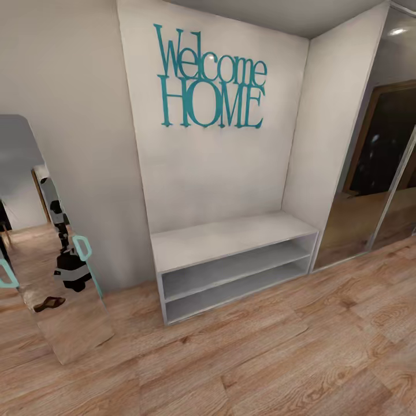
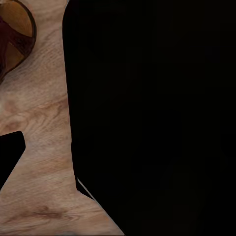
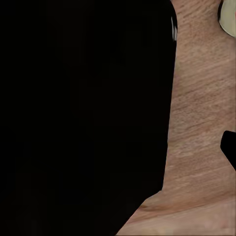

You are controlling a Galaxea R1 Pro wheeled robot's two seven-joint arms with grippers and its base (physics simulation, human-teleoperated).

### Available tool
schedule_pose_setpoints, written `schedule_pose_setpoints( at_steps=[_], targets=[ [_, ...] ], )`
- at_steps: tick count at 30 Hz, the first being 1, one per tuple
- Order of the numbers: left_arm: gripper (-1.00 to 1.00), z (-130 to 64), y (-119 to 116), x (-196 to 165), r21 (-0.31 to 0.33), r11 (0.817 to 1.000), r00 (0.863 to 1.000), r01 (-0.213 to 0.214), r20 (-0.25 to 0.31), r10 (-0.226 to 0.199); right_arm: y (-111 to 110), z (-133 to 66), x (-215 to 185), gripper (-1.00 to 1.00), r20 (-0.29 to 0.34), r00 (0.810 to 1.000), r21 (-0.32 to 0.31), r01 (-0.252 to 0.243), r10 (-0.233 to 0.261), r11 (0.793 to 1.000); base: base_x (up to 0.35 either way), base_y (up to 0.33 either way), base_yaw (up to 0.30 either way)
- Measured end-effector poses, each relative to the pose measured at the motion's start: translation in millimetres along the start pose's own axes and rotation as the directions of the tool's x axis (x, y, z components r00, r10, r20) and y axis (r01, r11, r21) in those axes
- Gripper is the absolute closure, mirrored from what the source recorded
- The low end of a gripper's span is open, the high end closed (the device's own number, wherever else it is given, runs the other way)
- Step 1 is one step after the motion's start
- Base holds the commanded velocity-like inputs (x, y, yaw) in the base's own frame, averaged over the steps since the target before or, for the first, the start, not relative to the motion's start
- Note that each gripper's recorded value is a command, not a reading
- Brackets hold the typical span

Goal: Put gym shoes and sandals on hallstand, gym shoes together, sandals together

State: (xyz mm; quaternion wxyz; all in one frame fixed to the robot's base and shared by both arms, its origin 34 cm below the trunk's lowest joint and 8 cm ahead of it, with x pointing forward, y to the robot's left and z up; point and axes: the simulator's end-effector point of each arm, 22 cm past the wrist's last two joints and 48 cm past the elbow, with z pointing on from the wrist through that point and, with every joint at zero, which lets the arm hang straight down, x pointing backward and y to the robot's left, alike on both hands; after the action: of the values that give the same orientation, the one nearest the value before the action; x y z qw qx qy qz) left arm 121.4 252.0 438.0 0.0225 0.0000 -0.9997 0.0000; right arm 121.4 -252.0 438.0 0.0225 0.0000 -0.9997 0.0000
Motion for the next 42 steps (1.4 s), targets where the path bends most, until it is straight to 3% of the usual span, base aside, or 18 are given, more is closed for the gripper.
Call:
schedule_pose_setpoints(
  at_steps=[6, 9, 19, 26, 34, 39, 42],
  targets=[
    [-1.00, -0.1, -9.4, 8.3, 0.018, 1.000, 1.000, 0.003, -0.024, -0.003, 10.4, -1.2, -40.9, -1.00, 0.063, 0.998, -0.010, 0.005, -0.005, 1.000, 0.000, 0.000, 0.000],
    [-1.00, -0.2, -9.5, 9.4, 0.017, 1.000, 1.000, 0.004, -0.031, -0.004, 10.5, -1.1, -39.2, -1.00, 0.054, 0.999, -0.010, 0.006, -0.005, 1.000, 0.000, 0.000, 0.000],
    [-1.00, -0.7, 10.7, -28.1, -0.011, 0.997, 0.995, 0.083, 0.050, -0.082, -18.9, -4.5, -78.1, -1.00, 0.123, 0.992, 0.028, 0.001, -0.005, 1.000, 0.000, 0.000, 0.000],
    [-1.00, -4.3, 37.1, -62.5, -0.044, 0.995, 0.987, 0.094, 0.138, -0.087, -49.9, -10.1, -105.4, -1.00, 0.198, 0.980, 0.067, -0.005, -0.009, 0.998, 0.000, 0.000, 0.000],
    [-1.00, -14.8, 44.7, -128.7, -0.046, 0.994, 0.959, 0.097, 0.271, -0.081, -85.0, -20.2, -135.9, -1.00, 0.285, 0.958, 0.112, -0.013, -0.020, 0.994, 0.000, 0.000, 0.000],
    [-1.00, -24.8, 48.9, -169.9, -0.046, 0.994, 0.933, 0.100, 0.352, -0.078, -106.3, -28.5, -155.2, -1.00, 0.338, 0.941, 0.139, -0.017, -0.031, 0.990, 0.000, 0.000, 0.000],
    [-1.00, -32.0, 50.4, -194.2, -0.043, 0.994, 0.913, 0.105, 0.400, -0.079, -107.8, -32.5, -166.9, -1.00, 0.370, 0.928, 0.141, -0.019, -0.035, 0.990, 0.000, 0.000, 0.000]
  ],
)
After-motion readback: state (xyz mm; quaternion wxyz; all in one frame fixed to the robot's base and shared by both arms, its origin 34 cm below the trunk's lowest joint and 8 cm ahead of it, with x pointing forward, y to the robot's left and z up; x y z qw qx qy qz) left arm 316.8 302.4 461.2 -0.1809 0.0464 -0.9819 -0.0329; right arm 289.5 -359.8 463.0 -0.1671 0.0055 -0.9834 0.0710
